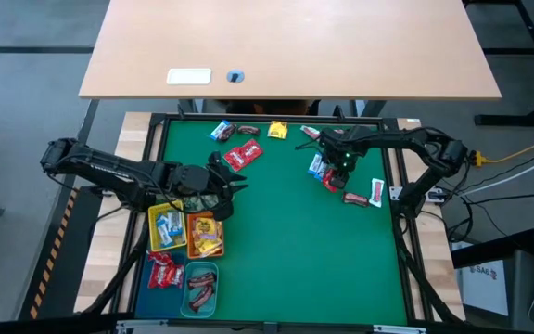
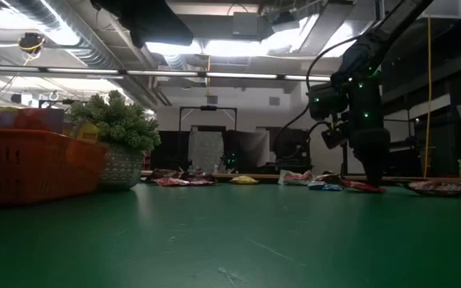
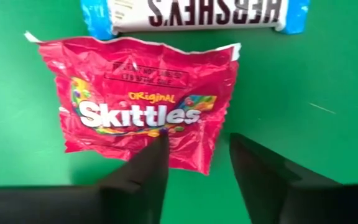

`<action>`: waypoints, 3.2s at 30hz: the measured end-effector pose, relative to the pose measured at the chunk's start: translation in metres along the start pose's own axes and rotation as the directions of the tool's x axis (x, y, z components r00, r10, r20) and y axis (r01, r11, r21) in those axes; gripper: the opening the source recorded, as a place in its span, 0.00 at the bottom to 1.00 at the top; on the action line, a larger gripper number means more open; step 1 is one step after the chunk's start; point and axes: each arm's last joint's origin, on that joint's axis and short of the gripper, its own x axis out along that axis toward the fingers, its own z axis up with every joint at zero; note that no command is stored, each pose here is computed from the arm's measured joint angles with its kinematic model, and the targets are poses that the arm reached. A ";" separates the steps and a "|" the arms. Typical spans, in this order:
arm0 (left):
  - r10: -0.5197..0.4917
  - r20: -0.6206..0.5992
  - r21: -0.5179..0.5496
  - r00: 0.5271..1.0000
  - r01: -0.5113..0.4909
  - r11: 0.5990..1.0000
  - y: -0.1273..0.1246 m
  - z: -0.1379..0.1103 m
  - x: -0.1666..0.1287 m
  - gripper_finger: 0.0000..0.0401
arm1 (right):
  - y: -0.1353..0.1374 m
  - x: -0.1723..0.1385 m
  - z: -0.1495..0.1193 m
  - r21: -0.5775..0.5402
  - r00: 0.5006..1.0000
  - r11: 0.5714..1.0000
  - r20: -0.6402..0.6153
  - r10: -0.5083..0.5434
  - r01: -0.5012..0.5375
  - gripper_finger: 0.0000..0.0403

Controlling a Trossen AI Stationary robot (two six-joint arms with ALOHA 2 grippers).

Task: Sort candy
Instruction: Put the red candy into the blue basket

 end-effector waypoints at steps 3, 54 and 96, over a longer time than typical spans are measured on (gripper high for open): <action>0.000 0.000 0.000 1.000 0.000 1.000 0.000 0.000 0.000 0.23 | 0.001 0.000 0.000 0.001 1.000 1.000 0.002 0.019 -0.019 0.28; 0.112 -0.025 -0.075 0.993 -0.114 0.991 0.023 -0.001 0.021 0.36 | 0.094 -0.019 0.060 -0.427 0.703 0.859 0.518 0.488 -0.282 0.00; -0.088 -0.266 -0.192 0.960 0.037 0.981 0.005 -0.055 0.098 0.27 | 0.129 -0.036 0.070 -0.524 0.544 0.840 0.669 0.507 -0.139 0.00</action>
